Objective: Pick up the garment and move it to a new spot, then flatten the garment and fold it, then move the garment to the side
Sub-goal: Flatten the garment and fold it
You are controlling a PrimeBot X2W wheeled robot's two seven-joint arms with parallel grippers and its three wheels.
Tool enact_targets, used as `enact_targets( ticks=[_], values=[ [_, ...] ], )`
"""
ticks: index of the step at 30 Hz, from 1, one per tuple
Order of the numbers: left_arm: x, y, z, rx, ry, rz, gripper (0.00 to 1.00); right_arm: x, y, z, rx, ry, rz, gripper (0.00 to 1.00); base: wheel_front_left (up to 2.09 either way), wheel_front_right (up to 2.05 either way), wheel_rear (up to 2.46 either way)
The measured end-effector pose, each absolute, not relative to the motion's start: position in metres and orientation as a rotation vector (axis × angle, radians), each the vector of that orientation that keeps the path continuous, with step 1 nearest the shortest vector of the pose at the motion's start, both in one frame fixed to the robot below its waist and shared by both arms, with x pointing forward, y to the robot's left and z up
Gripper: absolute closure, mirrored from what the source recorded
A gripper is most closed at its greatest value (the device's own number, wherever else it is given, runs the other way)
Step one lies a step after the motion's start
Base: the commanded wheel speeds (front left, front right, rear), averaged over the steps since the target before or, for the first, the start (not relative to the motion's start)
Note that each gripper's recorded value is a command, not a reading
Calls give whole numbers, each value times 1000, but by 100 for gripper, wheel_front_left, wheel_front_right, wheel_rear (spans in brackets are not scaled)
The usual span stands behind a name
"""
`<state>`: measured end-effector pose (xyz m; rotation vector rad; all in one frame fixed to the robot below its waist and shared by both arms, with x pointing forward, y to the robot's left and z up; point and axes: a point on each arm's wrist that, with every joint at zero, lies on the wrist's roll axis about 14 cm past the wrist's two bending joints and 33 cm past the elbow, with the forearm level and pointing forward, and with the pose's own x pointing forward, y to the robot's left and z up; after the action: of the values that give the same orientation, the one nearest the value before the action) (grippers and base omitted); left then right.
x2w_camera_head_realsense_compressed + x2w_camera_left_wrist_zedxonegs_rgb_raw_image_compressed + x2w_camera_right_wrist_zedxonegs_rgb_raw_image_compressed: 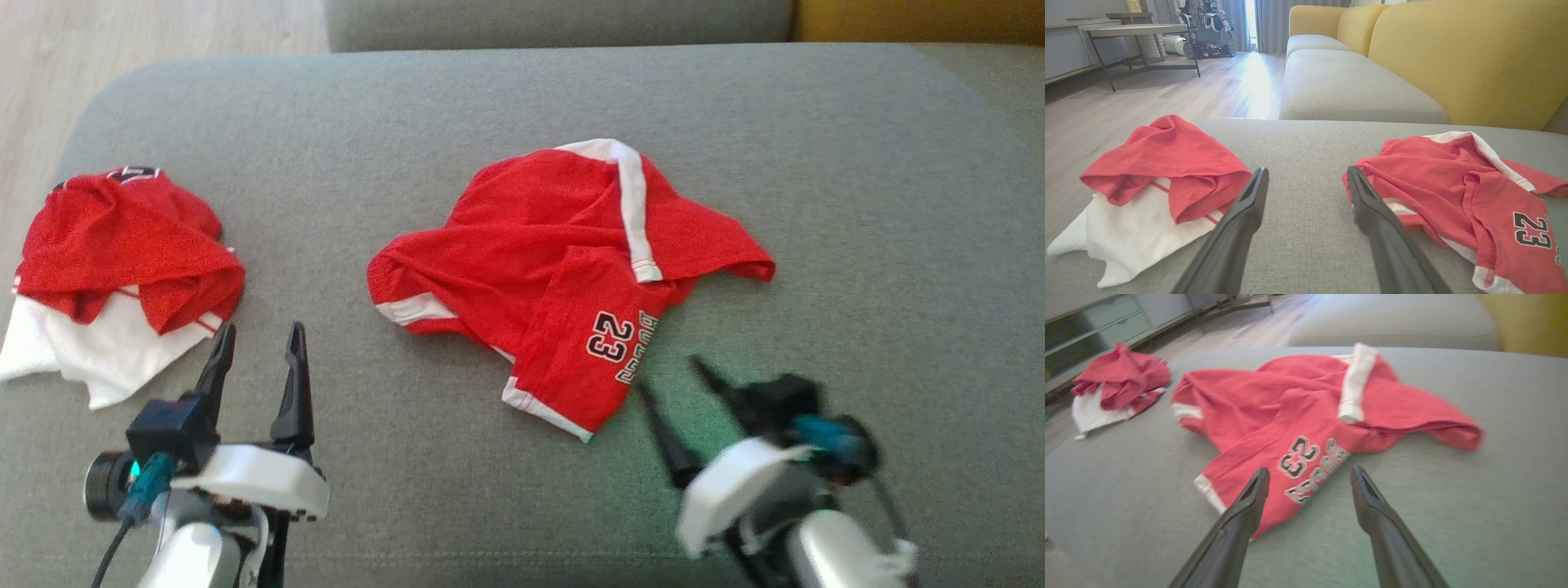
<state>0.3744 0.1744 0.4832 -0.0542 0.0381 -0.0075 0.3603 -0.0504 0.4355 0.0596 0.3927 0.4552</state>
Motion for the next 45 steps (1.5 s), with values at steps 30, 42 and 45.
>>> enact_targets(
  ticks=[30,42,45],
  values=[
    [398,185,466,-97,69,50,0,404,6,422,-27,406,646,100,0,0,0],
    [412,158,460,-99,78,-37,0,436,-128,441,144,312,211,100,0,0,0],
    [416,156,459,-98,79,-46,0,435,-143,431,164,342,163,100,0,0,0]
  ],
)
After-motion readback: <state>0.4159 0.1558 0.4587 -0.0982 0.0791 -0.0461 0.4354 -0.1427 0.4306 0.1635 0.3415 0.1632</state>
